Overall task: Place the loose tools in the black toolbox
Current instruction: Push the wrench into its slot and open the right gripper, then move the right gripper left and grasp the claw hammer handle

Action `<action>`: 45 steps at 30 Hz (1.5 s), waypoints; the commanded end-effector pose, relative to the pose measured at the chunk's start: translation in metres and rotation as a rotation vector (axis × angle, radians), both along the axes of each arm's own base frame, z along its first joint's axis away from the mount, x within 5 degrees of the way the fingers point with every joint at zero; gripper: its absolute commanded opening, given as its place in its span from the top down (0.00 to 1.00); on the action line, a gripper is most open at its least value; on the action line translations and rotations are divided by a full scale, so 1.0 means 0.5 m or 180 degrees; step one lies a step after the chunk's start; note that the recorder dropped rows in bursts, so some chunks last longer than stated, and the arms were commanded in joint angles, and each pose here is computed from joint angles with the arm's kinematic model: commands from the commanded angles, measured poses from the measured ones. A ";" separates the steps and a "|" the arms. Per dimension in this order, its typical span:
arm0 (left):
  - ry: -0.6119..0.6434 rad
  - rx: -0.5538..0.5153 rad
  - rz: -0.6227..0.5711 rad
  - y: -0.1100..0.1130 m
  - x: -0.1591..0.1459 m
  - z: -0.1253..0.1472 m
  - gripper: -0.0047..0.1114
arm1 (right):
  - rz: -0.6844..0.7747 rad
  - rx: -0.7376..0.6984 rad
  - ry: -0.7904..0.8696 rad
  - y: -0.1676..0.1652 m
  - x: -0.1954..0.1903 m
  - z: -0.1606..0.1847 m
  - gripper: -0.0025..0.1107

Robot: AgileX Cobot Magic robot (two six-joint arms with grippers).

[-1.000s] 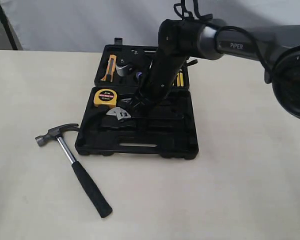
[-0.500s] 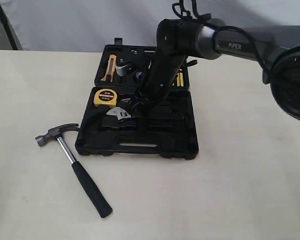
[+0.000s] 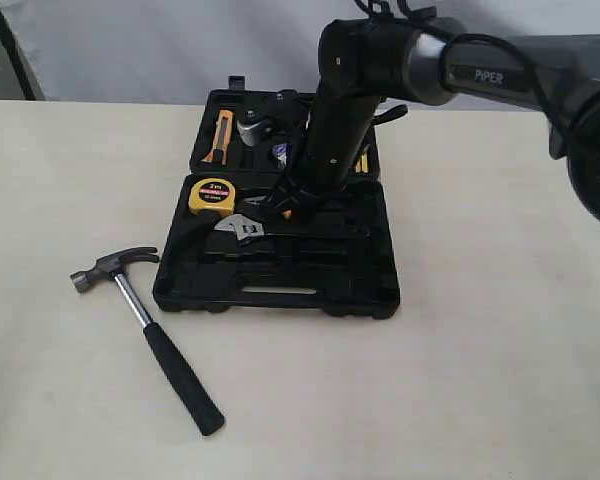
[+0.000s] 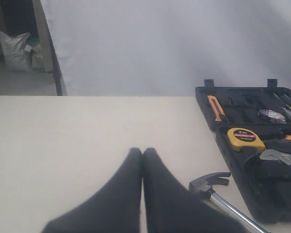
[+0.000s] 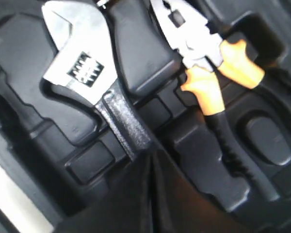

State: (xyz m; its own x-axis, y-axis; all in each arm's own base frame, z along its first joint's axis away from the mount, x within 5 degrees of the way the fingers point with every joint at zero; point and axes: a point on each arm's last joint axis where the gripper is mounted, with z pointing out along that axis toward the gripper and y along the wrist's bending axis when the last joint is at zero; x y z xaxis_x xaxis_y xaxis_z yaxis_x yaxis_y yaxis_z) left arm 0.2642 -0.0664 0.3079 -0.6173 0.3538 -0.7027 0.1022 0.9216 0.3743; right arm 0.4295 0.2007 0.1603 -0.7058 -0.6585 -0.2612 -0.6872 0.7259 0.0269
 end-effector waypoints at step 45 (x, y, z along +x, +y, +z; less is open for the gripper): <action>-0.0015 -0.0086 0.0003 0.000 -0.003 -0.001 0.95 | 0.0011 0.0353 0.0035 0.070 -0.036 0.033 0.98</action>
State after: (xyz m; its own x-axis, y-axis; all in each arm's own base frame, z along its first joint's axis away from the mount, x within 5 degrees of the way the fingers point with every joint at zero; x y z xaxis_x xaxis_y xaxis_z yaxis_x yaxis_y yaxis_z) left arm 0.2642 -0.0664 0.3079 -0.6173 0.3538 -0.7027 0.1022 0.9216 0.3743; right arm 0.4189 0.2194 0.1772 -0.7223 -0.6162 -0.3139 -0.6703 0.7355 0.0987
